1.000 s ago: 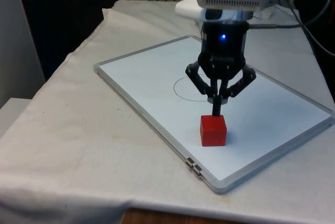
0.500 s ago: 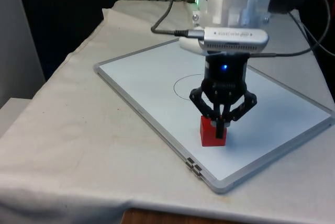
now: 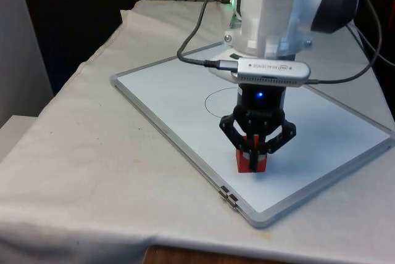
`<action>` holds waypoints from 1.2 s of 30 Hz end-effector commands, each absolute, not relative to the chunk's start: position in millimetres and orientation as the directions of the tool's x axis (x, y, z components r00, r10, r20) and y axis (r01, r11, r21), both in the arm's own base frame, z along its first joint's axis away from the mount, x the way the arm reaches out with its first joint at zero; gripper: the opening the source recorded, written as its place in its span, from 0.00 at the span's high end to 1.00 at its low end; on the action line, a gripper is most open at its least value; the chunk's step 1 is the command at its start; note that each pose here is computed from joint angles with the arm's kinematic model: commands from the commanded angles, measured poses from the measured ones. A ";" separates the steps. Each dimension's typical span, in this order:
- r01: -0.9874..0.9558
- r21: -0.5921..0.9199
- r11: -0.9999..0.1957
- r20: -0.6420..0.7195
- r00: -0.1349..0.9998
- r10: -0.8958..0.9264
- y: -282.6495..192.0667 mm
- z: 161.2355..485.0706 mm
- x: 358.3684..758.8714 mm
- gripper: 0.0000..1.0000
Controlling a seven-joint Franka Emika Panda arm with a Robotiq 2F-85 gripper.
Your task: Push the cube into the marked area.
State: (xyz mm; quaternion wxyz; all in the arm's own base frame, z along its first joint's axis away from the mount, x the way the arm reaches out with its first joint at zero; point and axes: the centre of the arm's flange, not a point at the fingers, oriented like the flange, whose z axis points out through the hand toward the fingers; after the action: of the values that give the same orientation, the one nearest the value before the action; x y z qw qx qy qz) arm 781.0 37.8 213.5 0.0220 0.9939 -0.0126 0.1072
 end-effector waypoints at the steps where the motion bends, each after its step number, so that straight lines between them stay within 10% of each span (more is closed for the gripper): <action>1: -0.037 0.046 -0.998 0.206 0.978 -0.027 36.2 219.4 778.9 1.00; 36: -0.033 0.041 -0.999 0.060 0.998 -0.031 45.7 215.0 754.3 1.00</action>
State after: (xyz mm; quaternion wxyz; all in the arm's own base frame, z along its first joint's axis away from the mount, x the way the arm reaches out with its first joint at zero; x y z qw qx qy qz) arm 754.3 45.7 215.0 0.0208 0.9992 -0.0160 0.0295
